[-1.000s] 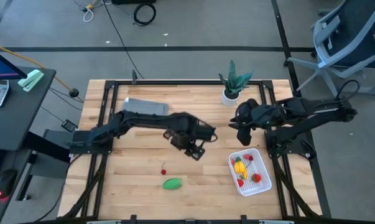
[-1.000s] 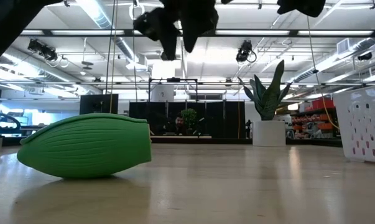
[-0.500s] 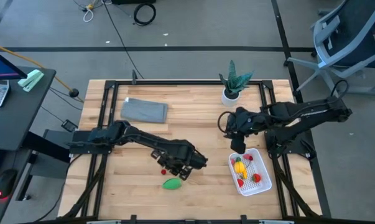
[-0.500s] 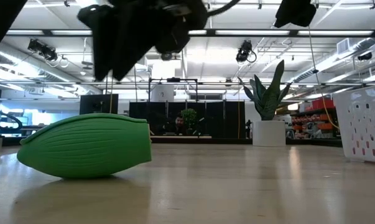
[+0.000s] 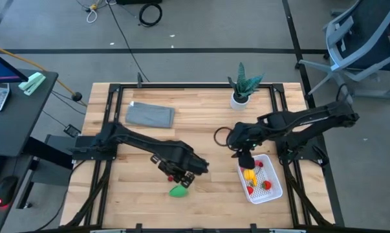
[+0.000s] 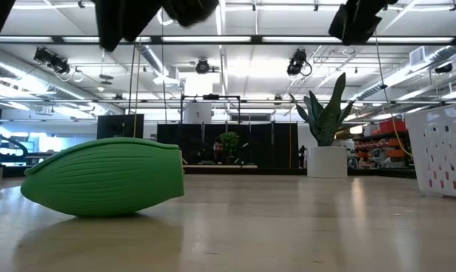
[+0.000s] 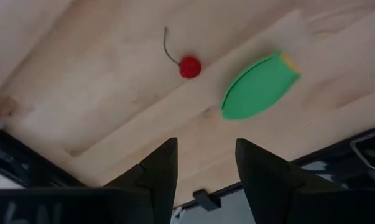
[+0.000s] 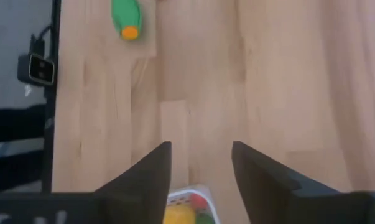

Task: Pick and placing Produce into tupperware
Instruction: Move the white bin to the center of the table

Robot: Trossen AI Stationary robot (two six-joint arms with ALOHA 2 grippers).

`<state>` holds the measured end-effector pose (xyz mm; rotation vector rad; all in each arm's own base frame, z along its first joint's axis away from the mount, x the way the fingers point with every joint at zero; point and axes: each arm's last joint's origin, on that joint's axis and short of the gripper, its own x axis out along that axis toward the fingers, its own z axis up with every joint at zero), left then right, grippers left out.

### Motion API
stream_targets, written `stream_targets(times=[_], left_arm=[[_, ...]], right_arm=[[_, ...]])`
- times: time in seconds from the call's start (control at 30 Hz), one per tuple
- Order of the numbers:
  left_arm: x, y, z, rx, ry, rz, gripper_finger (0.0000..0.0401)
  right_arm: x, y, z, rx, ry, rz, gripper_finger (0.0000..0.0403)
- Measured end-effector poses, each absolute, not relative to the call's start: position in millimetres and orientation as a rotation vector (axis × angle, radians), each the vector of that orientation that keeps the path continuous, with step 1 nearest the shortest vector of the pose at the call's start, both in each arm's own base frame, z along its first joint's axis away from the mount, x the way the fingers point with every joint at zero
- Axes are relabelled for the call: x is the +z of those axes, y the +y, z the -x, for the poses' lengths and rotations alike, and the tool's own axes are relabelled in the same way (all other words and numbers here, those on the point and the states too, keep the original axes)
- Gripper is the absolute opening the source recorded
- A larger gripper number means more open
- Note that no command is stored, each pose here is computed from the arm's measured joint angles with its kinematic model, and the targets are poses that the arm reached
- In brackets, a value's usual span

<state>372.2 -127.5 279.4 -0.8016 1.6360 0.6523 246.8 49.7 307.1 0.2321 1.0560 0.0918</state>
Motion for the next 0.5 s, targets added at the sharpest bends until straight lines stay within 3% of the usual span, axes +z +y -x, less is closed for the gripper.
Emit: stream_targets(times=[0.17, 0.27, 0.5], left_arm=[[320, -116, -353, 0.664, 1.47, 0.808, 0.0167], [339, -110, -341, 0.682, 1.368, 0.801, 0.0167], [368, -96, -322, 0.675, 1.214, 0.727, 0.0167]], right_arm=[[292, 61, -257, 0.109, 1.125, -0.21, 0.023], [287, 65, -257, 0.039, 1.169, -0.319, 0.0246], [291, 71, -236, -0.089, 1.281, -0.503, 0.0243]])
